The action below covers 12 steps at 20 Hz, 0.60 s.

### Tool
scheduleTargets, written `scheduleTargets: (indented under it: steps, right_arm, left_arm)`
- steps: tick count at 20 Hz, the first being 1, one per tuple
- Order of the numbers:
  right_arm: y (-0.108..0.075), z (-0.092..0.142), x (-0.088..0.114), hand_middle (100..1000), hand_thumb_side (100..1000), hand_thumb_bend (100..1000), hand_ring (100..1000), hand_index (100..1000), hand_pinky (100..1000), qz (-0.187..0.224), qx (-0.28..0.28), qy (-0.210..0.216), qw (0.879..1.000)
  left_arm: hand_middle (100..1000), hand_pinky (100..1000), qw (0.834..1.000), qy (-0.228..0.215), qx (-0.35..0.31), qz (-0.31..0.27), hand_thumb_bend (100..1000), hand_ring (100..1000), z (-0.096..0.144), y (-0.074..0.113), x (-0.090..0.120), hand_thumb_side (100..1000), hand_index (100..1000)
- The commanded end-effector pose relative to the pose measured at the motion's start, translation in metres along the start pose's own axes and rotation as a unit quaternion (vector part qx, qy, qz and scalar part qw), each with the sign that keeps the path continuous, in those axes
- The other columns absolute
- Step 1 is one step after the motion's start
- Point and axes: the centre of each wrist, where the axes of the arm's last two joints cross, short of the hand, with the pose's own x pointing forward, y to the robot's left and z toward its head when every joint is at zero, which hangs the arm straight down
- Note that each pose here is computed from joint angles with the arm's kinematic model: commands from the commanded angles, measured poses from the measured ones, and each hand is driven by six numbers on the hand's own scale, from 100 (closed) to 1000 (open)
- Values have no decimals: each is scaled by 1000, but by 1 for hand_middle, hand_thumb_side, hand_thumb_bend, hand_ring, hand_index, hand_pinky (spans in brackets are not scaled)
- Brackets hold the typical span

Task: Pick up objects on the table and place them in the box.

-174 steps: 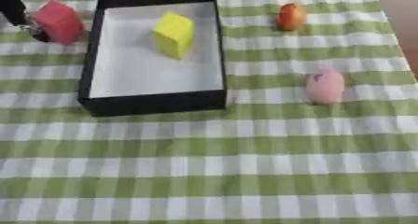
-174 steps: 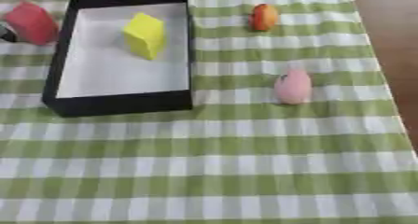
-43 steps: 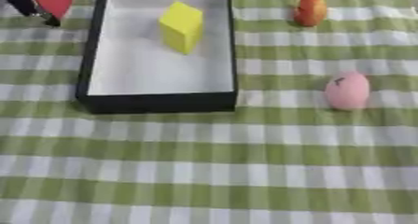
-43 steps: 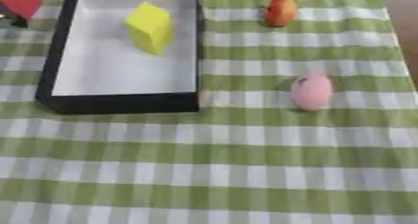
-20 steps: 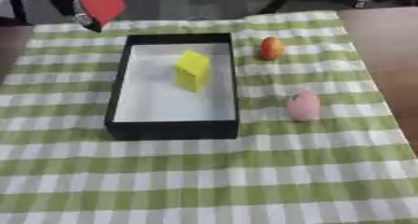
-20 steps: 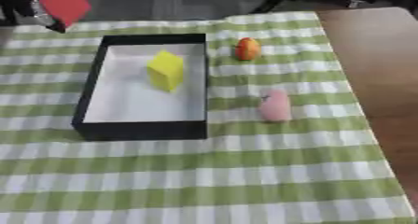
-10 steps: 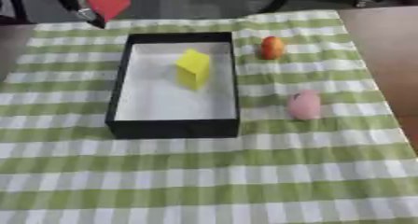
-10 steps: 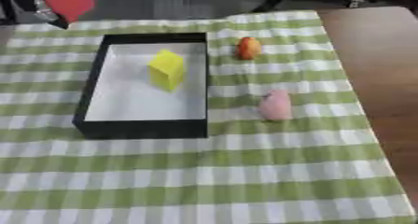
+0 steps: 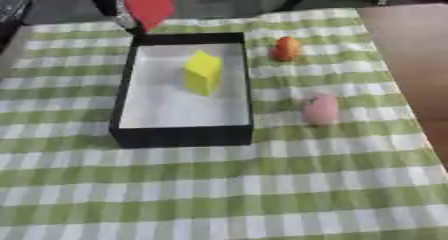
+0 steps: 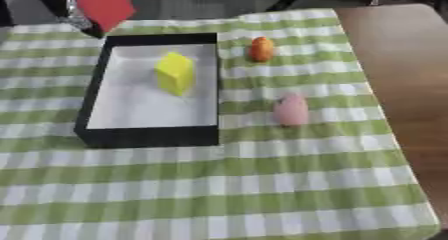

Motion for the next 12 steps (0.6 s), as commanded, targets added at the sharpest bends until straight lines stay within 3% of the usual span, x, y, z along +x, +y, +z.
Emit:
scheduleTargets:
  steps: [1,12]
  right_arm:
    - [-4,-4,13,717,782,100,680,881,756,2,-1,-19,1000]
    - [-2,-4,11,717,789,100,680,881,756,0,0,-15,1000]
  left_arm:
    - [579,432,1000,-10,9,5,623,503,1,7,11,100,669]
    - [592,447,999,5,-32,-8,656,528,-20,-37,19,100,676]
